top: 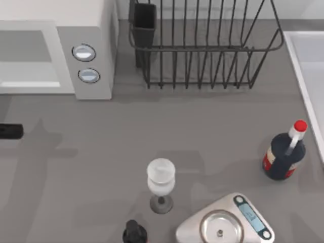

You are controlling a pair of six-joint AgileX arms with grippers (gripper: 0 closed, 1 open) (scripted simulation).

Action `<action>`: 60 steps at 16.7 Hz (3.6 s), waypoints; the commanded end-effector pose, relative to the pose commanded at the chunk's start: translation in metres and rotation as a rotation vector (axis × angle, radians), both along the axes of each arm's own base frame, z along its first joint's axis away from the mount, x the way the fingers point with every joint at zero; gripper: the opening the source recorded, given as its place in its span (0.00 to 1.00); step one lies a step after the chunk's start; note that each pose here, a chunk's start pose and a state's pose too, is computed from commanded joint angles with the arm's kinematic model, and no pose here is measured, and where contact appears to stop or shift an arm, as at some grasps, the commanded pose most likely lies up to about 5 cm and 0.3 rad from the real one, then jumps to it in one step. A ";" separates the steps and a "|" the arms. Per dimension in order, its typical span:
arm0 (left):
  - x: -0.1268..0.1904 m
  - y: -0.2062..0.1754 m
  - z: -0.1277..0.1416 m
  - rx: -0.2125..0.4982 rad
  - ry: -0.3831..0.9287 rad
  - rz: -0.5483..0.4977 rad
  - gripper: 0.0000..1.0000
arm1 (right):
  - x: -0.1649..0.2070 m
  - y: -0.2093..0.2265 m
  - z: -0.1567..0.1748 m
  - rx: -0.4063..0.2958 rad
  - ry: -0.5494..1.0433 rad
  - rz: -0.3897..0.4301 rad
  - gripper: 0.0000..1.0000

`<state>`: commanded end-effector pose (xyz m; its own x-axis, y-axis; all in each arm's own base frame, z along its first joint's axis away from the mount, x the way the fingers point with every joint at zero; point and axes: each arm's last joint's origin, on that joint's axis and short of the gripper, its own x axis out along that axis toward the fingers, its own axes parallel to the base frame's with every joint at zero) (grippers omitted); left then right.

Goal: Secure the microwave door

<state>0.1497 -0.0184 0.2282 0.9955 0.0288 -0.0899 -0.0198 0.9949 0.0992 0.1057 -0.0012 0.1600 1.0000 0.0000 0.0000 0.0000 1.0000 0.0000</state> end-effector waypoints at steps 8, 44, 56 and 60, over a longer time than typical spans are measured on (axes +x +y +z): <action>0.083 0.110 0.042 0.192 0.484 0.049 0.00 | 0.000 0.000 0.000 0.000 0.000 0.000 1.00; 0.051 0.295 -0.078 -0.086 0.693 -0.006 0.00 | 0.000 0.000 0.000 0.000 0.000 0.000 1.00; 0.044 0.227 -0.084 -0.101 0.696 -0.006 0.00 | 0.000 0.000 0.000 0.000 0.000 0.000 1.00; 0.048 0.190 -0.081 -0.098 0.702 -0.008 0.00 | 0.000 0.000 0.000 0.000 0.000 0.000 1.00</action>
